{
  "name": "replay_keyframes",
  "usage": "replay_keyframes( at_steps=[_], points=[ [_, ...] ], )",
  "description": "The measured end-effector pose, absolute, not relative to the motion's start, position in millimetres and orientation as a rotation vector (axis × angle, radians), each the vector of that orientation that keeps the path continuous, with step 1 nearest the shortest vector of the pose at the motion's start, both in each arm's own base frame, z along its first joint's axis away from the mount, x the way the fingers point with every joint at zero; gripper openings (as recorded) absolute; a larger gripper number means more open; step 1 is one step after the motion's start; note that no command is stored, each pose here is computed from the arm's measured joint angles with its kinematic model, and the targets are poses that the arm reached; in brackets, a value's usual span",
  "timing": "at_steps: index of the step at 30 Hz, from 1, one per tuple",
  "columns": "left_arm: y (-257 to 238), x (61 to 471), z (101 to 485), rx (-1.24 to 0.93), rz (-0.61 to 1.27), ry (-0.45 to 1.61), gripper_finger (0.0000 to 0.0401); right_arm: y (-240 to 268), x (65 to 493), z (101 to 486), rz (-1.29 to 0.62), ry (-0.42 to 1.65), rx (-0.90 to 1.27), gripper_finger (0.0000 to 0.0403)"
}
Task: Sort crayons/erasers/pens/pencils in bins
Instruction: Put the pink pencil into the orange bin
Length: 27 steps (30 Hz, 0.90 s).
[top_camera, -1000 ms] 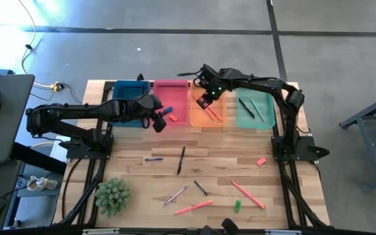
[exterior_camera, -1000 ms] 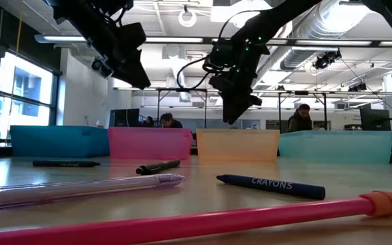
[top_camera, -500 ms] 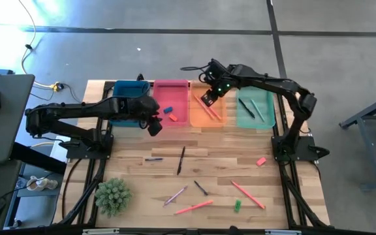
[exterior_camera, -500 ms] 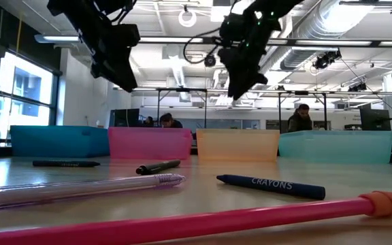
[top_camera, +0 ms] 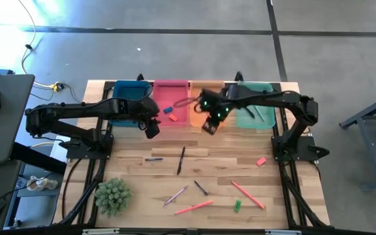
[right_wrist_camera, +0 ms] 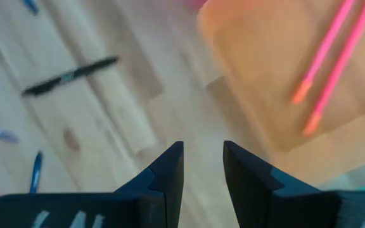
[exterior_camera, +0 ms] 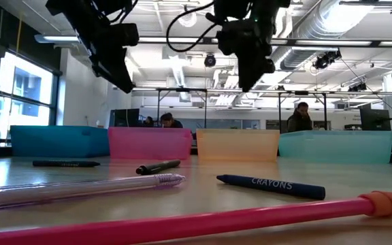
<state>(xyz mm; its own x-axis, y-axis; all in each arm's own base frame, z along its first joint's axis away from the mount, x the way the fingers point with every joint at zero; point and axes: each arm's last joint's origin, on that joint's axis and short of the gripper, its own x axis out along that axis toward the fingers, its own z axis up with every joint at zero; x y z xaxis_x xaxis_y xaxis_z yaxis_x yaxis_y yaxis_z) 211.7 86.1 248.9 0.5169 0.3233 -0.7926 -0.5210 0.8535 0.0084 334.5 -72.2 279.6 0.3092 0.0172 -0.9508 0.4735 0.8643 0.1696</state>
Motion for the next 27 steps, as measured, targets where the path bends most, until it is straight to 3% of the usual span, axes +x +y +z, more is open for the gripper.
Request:
replay_keyframes(
  at_steps=[16, 27],
  points=[
    [86.5, 211.9, 249.2, -0.209, 0.500, 0.898, 0.0154, 33.6, 310.5, 216.8, -0.257, 1.549, 0.535, 0.0103],
    [86.4, 212.1, 249.2, -0.305, 0.549, 0.871, 0.0154, 105.4, 289.0, 212.0, -0.163, 1.629, 0.427, 0.0103]
  ],
)
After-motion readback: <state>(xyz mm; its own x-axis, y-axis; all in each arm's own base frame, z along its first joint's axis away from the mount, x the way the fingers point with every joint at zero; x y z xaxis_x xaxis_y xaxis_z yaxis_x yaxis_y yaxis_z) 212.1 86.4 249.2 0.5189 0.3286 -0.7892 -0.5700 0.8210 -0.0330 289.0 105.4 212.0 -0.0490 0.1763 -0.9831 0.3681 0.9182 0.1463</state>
